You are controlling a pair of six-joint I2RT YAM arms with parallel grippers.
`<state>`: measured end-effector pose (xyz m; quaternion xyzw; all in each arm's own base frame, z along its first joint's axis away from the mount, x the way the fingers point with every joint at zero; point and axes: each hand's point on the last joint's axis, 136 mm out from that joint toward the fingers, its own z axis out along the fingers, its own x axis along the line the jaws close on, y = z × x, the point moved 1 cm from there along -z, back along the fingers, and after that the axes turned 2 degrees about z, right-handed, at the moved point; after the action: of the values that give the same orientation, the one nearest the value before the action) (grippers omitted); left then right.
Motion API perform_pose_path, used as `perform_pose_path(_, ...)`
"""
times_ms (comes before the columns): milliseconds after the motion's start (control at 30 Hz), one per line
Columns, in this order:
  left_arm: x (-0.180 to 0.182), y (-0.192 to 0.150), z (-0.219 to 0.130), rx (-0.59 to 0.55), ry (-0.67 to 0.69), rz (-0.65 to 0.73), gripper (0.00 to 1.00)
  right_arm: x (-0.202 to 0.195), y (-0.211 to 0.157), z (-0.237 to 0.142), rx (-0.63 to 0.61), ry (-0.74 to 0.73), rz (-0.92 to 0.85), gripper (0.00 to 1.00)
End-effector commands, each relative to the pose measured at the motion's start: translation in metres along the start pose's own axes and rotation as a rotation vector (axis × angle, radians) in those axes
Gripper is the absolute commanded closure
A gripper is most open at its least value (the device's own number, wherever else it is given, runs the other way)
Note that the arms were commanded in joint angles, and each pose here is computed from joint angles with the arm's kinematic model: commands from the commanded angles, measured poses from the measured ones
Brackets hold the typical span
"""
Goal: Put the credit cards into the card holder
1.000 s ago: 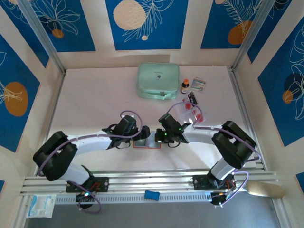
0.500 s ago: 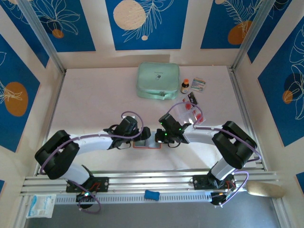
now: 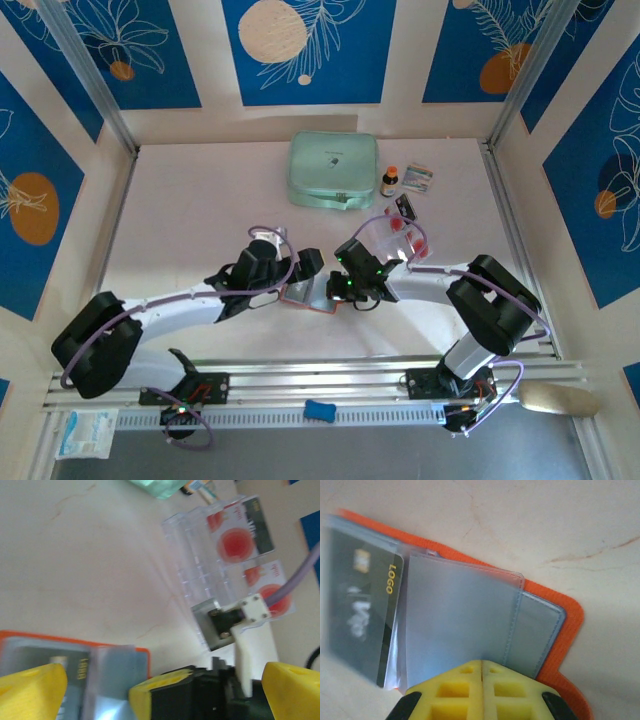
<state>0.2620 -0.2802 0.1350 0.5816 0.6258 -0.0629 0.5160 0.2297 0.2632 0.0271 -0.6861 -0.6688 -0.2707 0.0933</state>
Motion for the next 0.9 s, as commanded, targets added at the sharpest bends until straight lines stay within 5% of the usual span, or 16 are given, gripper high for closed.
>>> perform_pose_path(0,-0.015,0.0,-0.004,-0.013,-0.083,-0.025,0.0,-0.034,-0.021,0.001,0.084,-0.125,0.031,1.0)
perform_pose_path(467,0.011,-0.002,-0.009,-0.019,0.048,0.006,0.0,-0.01,0.008,-0.055,-0.014,-0.04,0.009,1.0)
perform_pose_path(867,0.036,-0.001,-0.005,0.001,0.147,0.045,0.0,-0.006,0.007,-0.045,-0.006,0.007,0.032,1.0)
